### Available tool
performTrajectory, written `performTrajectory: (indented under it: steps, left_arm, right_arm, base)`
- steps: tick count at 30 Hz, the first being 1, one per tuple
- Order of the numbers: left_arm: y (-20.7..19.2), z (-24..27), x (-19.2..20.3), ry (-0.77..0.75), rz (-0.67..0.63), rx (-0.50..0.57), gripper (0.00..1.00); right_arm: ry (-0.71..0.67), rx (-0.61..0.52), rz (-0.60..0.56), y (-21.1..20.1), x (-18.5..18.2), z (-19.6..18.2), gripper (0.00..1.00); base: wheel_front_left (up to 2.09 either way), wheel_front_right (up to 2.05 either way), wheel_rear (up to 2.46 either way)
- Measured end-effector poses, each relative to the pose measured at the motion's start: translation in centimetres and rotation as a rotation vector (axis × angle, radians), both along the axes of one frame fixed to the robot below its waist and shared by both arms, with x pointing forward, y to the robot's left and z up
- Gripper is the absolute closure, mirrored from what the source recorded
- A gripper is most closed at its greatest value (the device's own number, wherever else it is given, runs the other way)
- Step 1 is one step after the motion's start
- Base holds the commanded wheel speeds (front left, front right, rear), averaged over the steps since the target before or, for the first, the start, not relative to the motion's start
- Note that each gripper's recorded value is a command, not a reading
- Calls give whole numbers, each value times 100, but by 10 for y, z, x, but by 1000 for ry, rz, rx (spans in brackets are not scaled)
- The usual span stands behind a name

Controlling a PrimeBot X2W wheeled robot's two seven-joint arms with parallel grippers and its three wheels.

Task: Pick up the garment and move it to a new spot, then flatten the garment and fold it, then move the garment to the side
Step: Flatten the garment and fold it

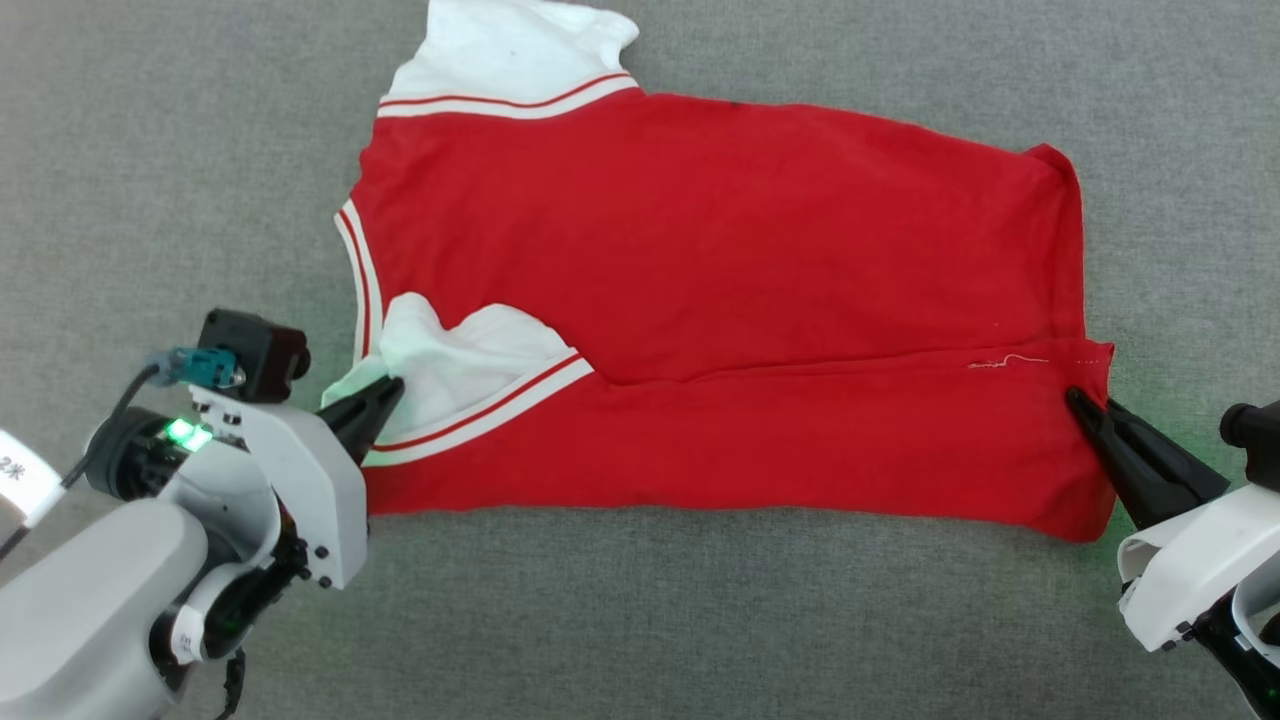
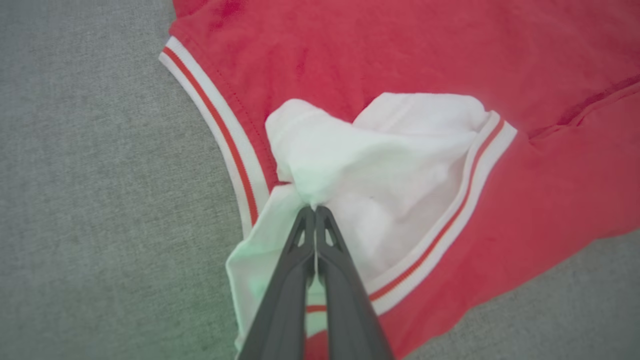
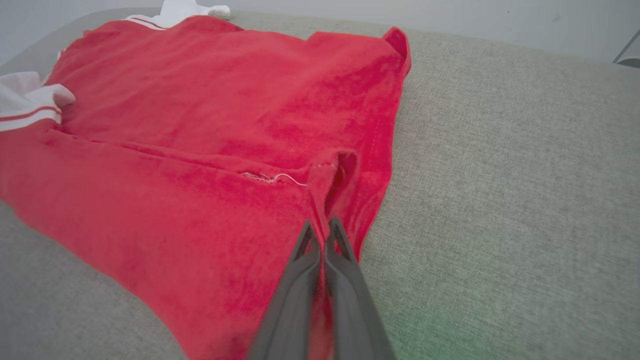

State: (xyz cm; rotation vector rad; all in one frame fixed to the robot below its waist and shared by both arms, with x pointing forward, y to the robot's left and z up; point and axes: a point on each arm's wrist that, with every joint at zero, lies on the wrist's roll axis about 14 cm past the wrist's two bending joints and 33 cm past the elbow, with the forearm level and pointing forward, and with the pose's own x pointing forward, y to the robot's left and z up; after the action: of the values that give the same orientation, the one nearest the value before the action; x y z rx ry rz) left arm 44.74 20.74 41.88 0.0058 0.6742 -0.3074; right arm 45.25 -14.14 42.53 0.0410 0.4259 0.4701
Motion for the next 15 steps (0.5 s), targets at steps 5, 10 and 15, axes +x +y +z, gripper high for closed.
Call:
performTrajectory:
  steps: [5, 10, 15]
  left_arm:
    - [3, 3, -1, 24, 19, -5, 37]
    - [2, 17, -1, 4, 26, -32, 0]
    - [1, 36, -5, -49, 25, -51, 0]
  right_arm:
    - [22, 2, -2, 1, -1, 2, 69]
    - [34, -12, 7, 3, -3, 9, 0]
    - [13, -9, 10, 5, -5, 23, 0]
  base:
    - [0, 0, 0]
    - [0, 0, 0]
    - [0, 0, 0]
